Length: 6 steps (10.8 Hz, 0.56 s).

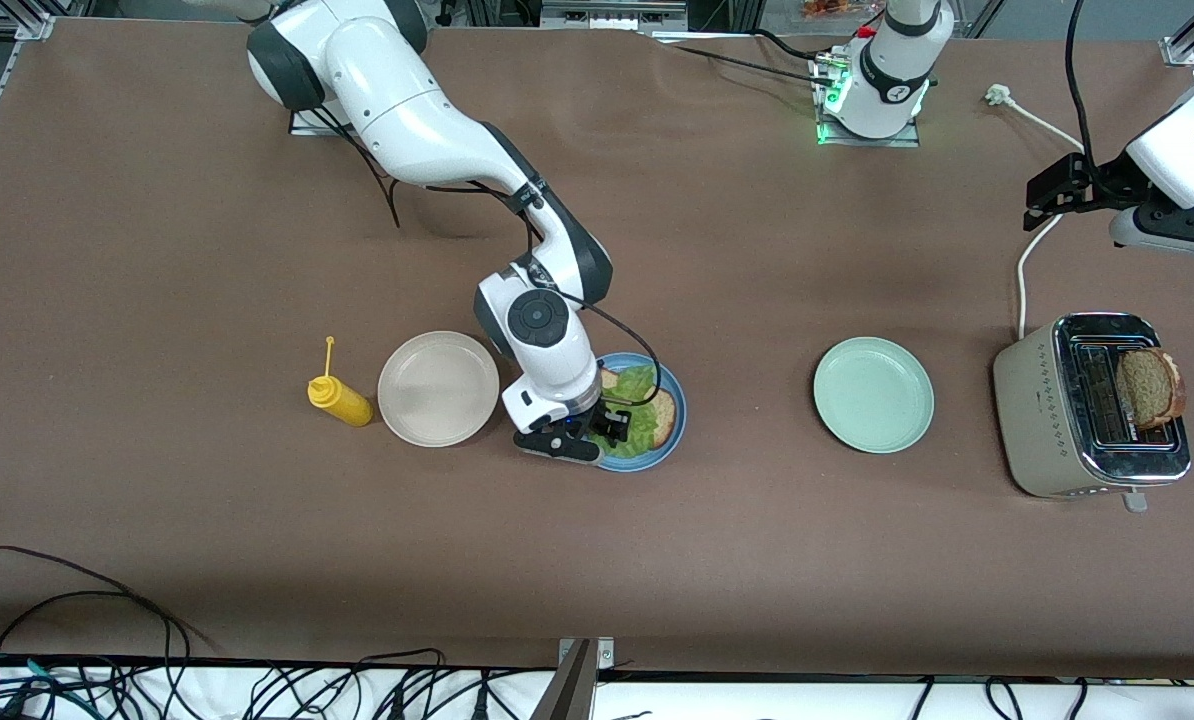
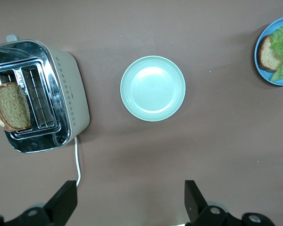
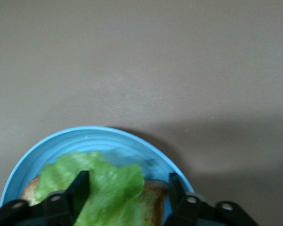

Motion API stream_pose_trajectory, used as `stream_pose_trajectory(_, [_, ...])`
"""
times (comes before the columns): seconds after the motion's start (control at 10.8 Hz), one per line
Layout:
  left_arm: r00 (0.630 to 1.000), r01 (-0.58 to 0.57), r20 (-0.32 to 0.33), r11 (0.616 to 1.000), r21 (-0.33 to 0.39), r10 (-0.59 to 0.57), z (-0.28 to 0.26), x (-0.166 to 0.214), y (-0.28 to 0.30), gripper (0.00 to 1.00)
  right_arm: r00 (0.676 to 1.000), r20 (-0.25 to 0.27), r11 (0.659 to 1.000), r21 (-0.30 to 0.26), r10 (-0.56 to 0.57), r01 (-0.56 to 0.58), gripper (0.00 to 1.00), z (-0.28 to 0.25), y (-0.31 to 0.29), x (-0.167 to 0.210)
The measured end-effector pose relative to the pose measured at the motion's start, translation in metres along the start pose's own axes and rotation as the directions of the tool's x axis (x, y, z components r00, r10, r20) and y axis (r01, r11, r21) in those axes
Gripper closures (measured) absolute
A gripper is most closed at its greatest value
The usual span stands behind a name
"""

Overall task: Make sandwich in blue plate with both arms
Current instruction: 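Lower the lettuce onto the toast and open the right gripper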

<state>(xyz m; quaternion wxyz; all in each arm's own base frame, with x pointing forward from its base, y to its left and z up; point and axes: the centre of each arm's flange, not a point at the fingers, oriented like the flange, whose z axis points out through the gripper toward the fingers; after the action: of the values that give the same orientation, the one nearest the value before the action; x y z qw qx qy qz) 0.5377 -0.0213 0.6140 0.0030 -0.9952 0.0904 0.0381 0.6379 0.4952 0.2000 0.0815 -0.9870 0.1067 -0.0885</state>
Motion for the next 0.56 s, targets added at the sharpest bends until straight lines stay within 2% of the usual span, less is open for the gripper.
stream_pose_trajectory(0.19, [1.0,0.0,0.0,1.0,0.0,0.0,0.0,0.0,0.0,0.0,0.997,0.057,0.997,-0.067,-0.045,0.049,0.0,-0.007,0.006,0.002])
stream_pose_trajectory(0.28, [1.0,0.0,0.0,1.0,0.0,0.0,0.0,0.0,0.0,0.0,0.996,0.073,0.994,-0.085,-0.056,0.062,0.0,-0.018,0.007,0.006])
stream_pose_trajectory(0.56, [1.0,0.0,0.0,1.0,0.0,0.0,0.0,0.0,0.0,0.0,0.992,0.097,0.992,-0.092,-0.083,0.092,0.0,-0.051,0.005,0.015])
